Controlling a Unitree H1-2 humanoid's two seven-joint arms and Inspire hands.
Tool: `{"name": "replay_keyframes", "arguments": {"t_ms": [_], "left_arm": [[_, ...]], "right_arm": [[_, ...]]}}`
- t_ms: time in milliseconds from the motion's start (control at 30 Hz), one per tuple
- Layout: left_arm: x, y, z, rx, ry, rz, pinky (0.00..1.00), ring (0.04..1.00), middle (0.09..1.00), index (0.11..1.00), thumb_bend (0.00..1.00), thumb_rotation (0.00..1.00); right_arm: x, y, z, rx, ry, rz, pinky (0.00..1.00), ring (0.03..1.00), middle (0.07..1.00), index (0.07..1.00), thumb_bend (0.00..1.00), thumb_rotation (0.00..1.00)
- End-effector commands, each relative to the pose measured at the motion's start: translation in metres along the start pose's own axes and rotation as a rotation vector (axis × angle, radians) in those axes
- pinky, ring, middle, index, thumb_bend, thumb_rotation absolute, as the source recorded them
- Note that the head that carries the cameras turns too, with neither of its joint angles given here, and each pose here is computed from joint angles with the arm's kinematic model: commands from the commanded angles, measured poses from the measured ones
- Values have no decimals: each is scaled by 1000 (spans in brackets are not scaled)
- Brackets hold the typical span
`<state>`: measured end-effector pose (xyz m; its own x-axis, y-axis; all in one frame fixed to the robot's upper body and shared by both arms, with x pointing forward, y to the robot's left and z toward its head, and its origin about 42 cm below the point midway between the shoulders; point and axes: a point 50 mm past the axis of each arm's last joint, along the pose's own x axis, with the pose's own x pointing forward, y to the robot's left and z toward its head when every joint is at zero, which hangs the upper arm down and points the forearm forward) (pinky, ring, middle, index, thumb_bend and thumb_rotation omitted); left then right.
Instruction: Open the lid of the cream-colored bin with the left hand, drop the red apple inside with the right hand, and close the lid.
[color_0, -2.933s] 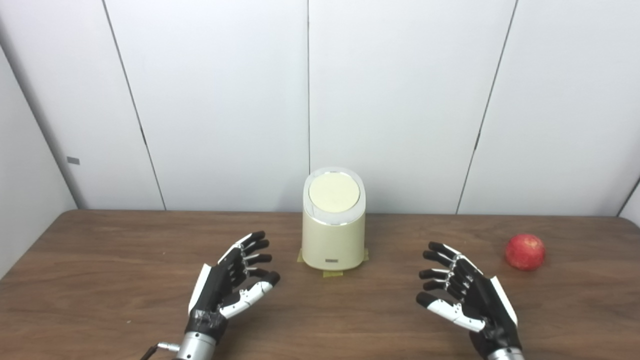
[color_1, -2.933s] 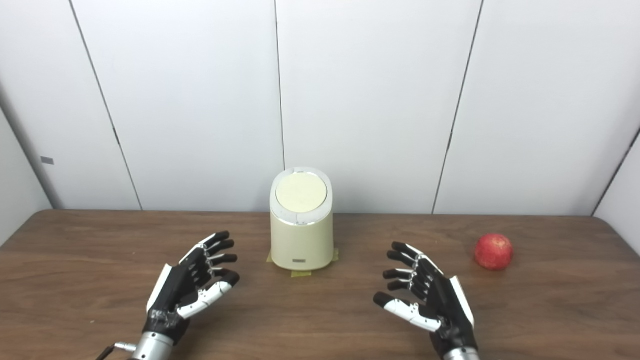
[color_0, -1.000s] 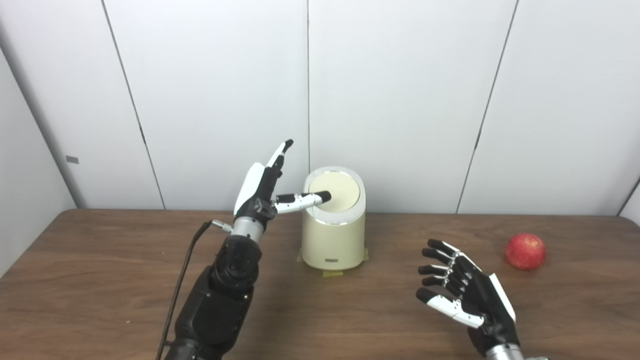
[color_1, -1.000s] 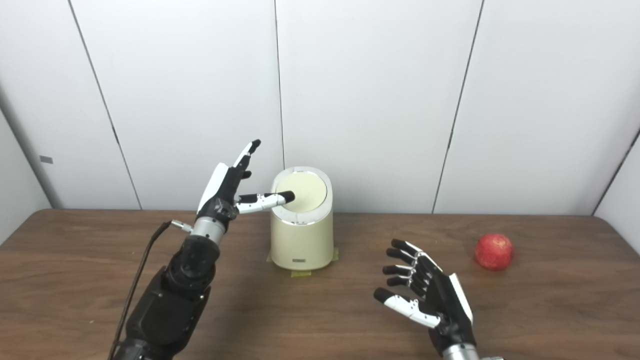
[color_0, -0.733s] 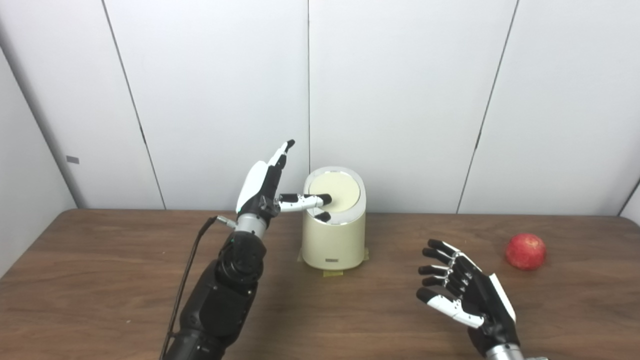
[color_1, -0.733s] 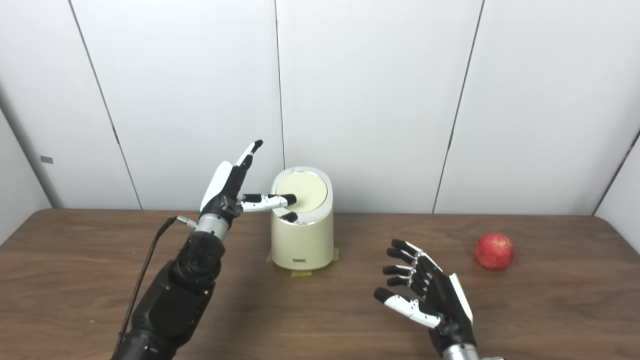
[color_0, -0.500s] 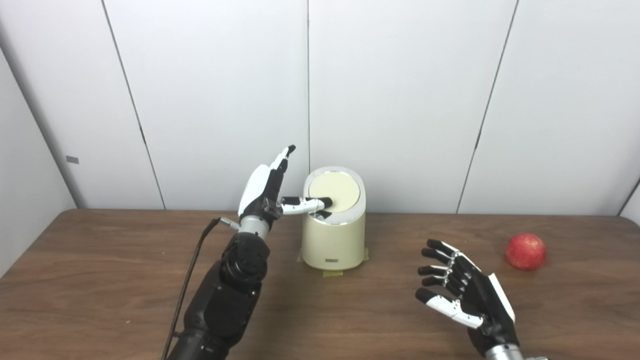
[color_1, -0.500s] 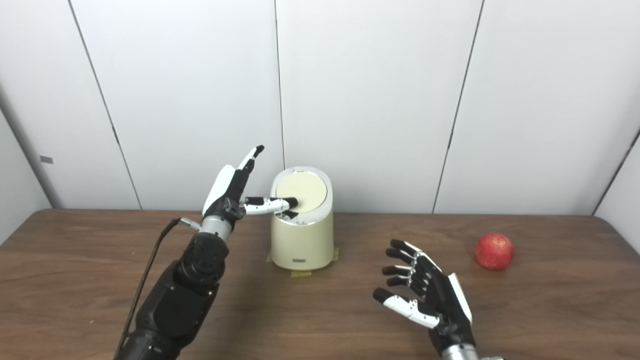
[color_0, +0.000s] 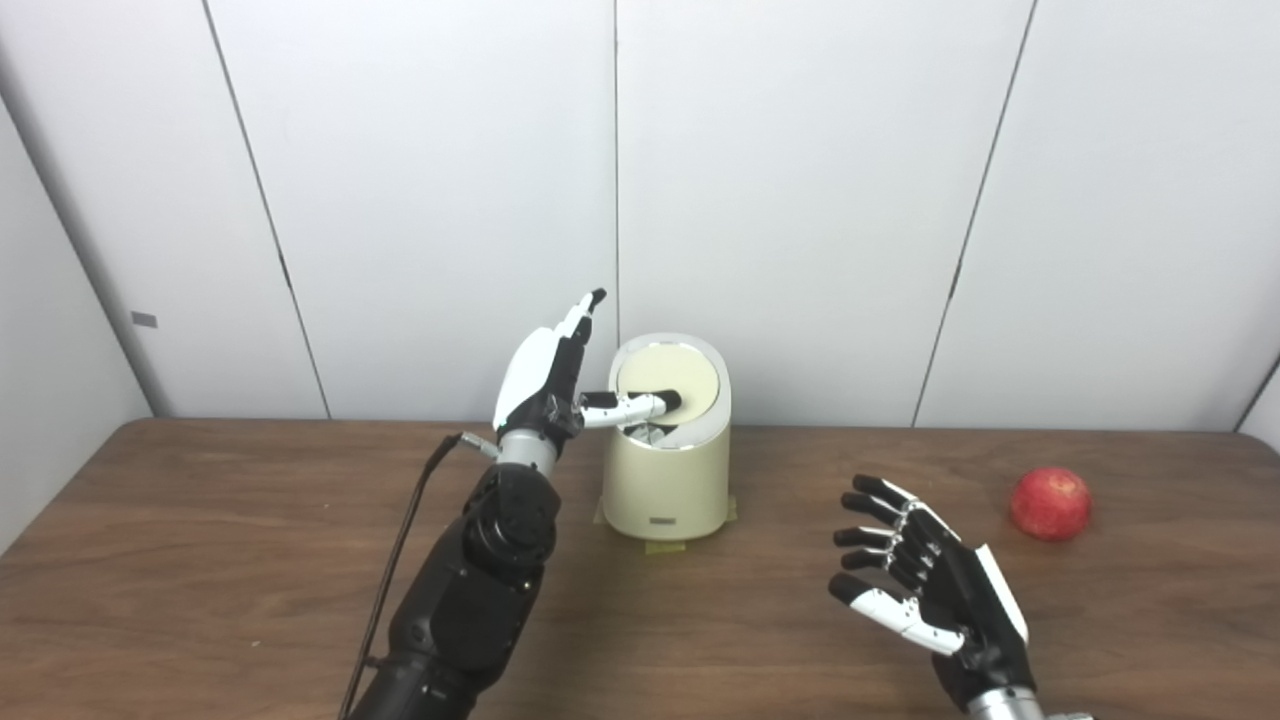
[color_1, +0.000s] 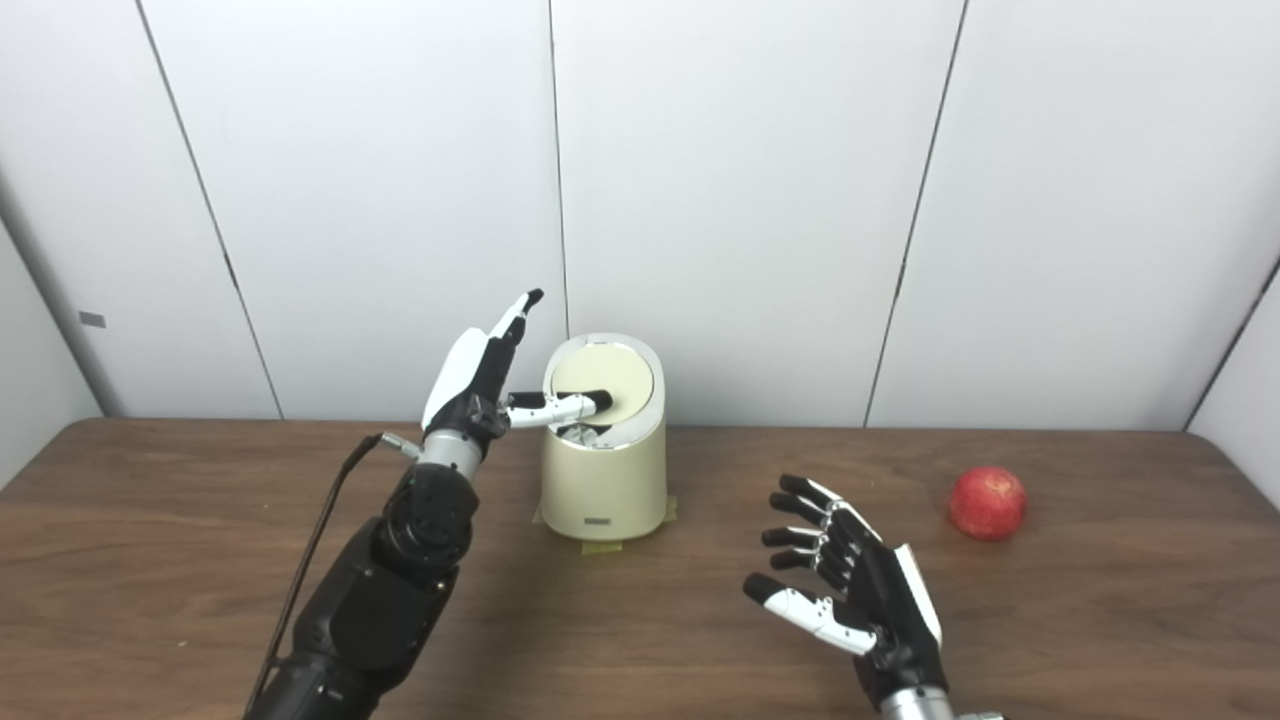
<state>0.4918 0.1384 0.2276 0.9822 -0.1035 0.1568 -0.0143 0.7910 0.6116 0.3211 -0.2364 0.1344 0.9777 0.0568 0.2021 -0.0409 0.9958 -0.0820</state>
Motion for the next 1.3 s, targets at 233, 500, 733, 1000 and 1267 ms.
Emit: {"name": "replay_keyframes", "arguments": {"t_ms": [233,500,733,1000,1267], "left_arm": [[13,15,32,363,-79,139,893,1000,1000,1000,795,137],[8,21,28,746,-109,125,834,998,1000,1000,943,31],[3,23,22,804,-154,144,804,978,1000,1000,914,61],[-5,29,28,321,-197,159,809,997,1000,1000,800,208],[-30,52,25,-131,-236,183,856,977,1000,1000,745,326]], "right_arm": [[9,0,20,-5,-98,3,568,652,773,784,821,333],[8,-3,20,-6,-93,5,552,639,778,790,814,327],[7,-3,19,-10,-90,8,564,643,778,790,815,323],[8,-2,18,-15,-79,-2,568,640,770,781,822,328],[8,-3,19,-10,-88,1,562,645,774,785,815,329]]}}
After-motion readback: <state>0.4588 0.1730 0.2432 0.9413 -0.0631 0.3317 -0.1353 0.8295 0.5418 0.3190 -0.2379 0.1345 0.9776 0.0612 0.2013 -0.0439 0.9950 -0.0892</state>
